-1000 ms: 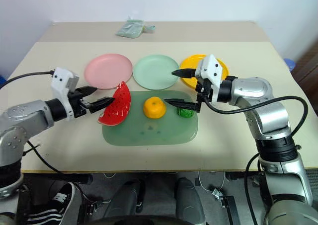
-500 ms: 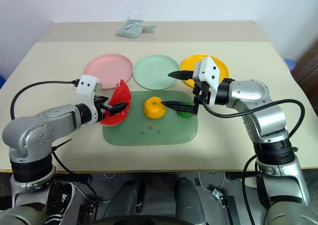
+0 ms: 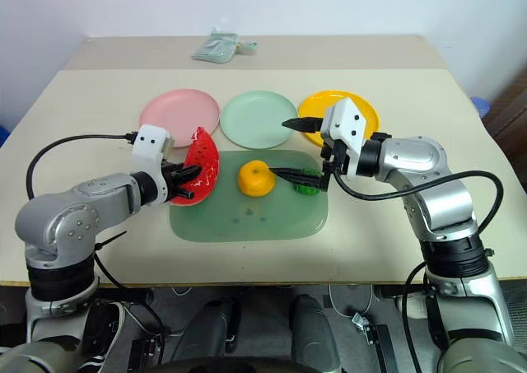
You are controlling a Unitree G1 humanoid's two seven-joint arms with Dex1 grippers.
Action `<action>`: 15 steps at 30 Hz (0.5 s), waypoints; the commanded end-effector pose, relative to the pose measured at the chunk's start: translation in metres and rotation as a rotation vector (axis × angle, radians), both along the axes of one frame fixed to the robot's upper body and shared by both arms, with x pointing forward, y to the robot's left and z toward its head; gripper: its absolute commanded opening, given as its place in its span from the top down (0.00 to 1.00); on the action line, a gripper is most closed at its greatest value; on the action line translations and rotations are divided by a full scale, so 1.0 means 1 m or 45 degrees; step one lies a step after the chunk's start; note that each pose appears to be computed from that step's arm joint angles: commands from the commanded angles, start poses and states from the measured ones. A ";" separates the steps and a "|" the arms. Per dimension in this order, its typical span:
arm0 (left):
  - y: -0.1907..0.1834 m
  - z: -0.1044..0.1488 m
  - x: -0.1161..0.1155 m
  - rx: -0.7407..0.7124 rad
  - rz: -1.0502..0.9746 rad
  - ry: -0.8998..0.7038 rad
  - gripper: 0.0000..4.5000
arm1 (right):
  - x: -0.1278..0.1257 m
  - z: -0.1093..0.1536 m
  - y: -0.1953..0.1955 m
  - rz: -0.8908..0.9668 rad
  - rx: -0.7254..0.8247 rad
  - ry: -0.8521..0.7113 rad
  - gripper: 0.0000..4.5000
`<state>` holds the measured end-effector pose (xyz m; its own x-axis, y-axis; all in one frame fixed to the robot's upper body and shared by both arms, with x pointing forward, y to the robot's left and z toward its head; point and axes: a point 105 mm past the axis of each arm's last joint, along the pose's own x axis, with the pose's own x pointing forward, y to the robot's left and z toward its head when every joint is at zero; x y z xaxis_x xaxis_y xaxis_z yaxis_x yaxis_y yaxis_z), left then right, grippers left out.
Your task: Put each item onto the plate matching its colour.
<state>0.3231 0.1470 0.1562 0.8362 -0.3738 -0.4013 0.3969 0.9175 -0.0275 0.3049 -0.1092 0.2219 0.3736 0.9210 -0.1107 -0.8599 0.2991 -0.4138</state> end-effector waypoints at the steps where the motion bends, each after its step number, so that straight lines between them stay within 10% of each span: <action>1: 0.006 0.029 0.015 0.060 0.032 -0.212 0.95 | 0.000 0.010 0.001 -0.004 0.022 -0.081 0.00; 15: 0.053 0.087 0.111 -0.074 0.261 -0.617 0.95 | 0.017 0.022 0.011 -0.073 0.130 -0.094 0.00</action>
